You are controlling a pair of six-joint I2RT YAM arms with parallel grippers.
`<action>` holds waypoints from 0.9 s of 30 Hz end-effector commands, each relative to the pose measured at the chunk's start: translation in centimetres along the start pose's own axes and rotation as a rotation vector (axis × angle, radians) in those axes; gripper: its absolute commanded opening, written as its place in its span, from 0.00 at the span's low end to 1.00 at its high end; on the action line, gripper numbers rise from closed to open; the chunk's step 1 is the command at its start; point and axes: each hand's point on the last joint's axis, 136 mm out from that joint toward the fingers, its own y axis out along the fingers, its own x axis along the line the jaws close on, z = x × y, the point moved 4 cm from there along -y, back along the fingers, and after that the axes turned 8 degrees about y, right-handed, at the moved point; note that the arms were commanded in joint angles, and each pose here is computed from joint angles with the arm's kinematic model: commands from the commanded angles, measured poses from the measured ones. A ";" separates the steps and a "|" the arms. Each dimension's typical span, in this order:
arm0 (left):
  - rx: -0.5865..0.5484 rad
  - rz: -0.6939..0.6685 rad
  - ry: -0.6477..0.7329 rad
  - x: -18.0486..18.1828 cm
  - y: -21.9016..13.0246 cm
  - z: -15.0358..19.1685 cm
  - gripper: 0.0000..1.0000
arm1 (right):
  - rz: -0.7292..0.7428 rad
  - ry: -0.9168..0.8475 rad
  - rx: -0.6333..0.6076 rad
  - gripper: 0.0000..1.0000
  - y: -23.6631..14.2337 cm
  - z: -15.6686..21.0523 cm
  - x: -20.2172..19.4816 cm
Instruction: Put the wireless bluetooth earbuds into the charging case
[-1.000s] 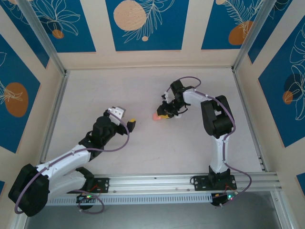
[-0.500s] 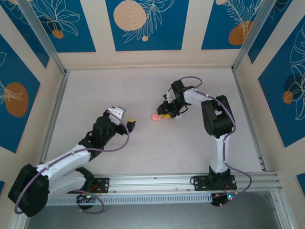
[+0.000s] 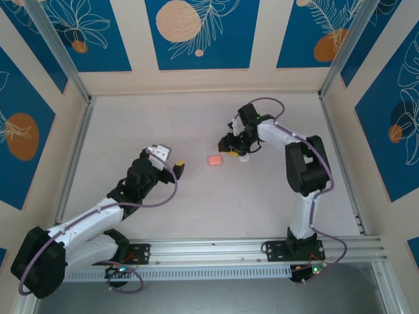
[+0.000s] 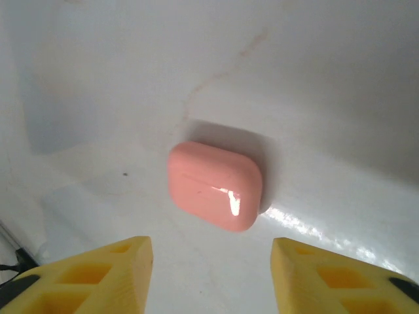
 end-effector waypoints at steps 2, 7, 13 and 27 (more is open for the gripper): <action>0.030 -0.120 0.008 3.0 0.3 -1.3 1.00 | 0.046 -0.070 -0.205 0.67 -4.5 -0.6 0.7; 0.069 -0.215 -0.063 6.8 0.7 -0.6 1.00 | 0.144 -0.106 -0.412 0.99 -7.9 -0.4 -1.4; 0.112 -0.339 -0.106 10.6 0.6 1.4 1.00 | 0.213 -0.121 -0.667 0.99 -11.5 0.5 -5.5; 0.066 -0.477 -0.148 13.7 2.2 7.4 1.00 | 0.277 -0.170 -1.057 0.99 -15.4 3.7 -13.9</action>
